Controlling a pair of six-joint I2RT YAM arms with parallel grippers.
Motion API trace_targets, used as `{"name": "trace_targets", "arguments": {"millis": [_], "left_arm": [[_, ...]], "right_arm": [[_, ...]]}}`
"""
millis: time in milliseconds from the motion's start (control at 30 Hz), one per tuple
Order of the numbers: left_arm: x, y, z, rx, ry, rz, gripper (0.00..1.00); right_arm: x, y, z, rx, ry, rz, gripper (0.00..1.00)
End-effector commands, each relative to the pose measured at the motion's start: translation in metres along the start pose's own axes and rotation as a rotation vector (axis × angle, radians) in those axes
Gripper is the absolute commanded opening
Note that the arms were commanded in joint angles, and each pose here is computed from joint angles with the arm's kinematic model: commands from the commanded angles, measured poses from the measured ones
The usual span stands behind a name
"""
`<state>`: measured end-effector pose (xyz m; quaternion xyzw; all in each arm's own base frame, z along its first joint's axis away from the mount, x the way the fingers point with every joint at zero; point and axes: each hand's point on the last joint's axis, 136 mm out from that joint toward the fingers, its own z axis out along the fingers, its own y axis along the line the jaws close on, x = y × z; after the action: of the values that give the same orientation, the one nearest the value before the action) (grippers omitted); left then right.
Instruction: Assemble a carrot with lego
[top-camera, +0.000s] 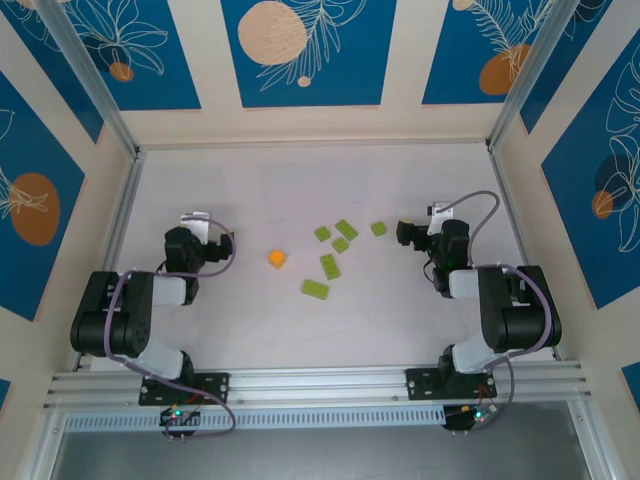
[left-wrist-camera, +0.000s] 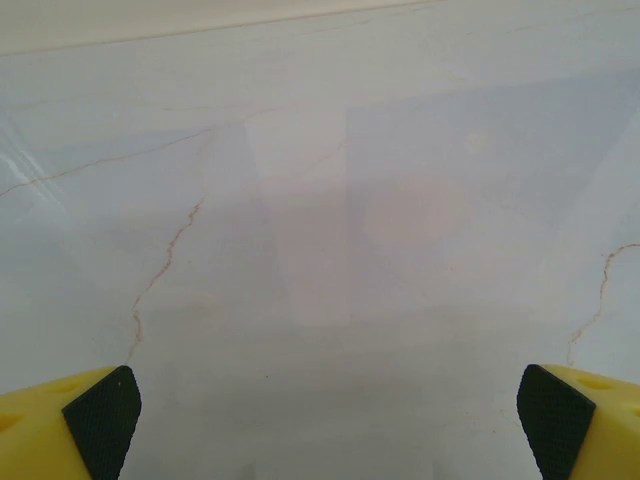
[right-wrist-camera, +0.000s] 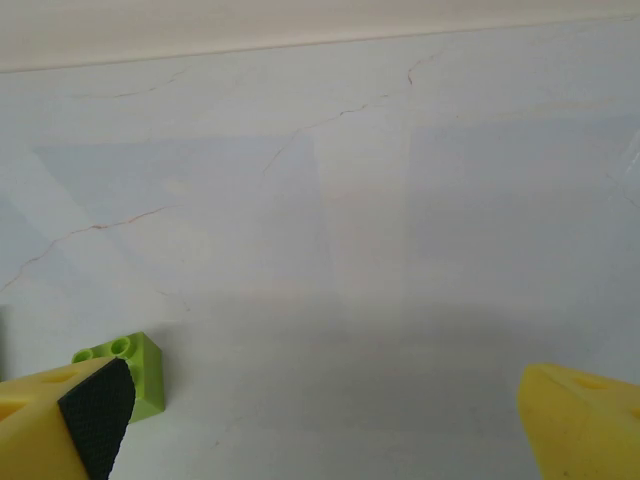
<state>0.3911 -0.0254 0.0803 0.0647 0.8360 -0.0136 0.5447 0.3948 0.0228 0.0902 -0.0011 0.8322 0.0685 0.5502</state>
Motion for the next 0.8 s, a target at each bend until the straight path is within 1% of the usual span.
{"name": "trace_targets", "arguments": {"millis": [0, 467, 500, 567, 600, 633, 700, 733, 767], "left_arm": [[-0.009, -0.002, 0.002, 0.002, -0.026, -0.003, 0.99], [-0.009, -0.002, 0.002, 0.002, -0.024, -0.002, 0.99], [-0.009, -0.002, 0.002, 0.002, -0.025, -0.003, 0.99], [-0.010, -0.002, 0.001, 0.001, -0.028, -0.002, 0.99], [-0.016, 0.001, 0.001, -0.013, -0.036, -0.004, 0.99], [-0.020, 0.003, -0.001, -0.024, -0.005, -0.012, 0.99], [-0.039, 0.021, -0.010, -0.120, 0.105, -0.080, 0.99], [-0.048, 0.028, -0.018, -0.161, 0.150, -0.094, 0.99], [-0.059, 0.025, -0.026, -0.140, 0.152, -0.094, 0.99]], "right_arm": [[-0.004, 0.001, 0.001, -0.014, -0.016, 0.006, 0.99], [-0.003, 0.002, 0.001, -0.015, -0.014, 0.005, 0.99], [-0.004, 0.002, 0.001, -0.015, -0.016, 0.005, 0.98], [-0.006, 0.000, 0.000, -0.002, -0.024, 0.009, 0.90], [-0.010, -0.005, -0.002, 0.038, -0.011, 0.019, 0.88], [-0.012, -0.010, -0.003, 0.083, 0.015, 0.025, 0.87], [-0.033, -0.014, -0.010, 0.149, 0.074, 0.059, 0.86], [-0.037, -0.013, -0.015, 0.161, 0.120, 0.119, 0.86], [-0.048, -0.003, -0.020, 0.119, 0.146, 0.172, 0.86]]}}
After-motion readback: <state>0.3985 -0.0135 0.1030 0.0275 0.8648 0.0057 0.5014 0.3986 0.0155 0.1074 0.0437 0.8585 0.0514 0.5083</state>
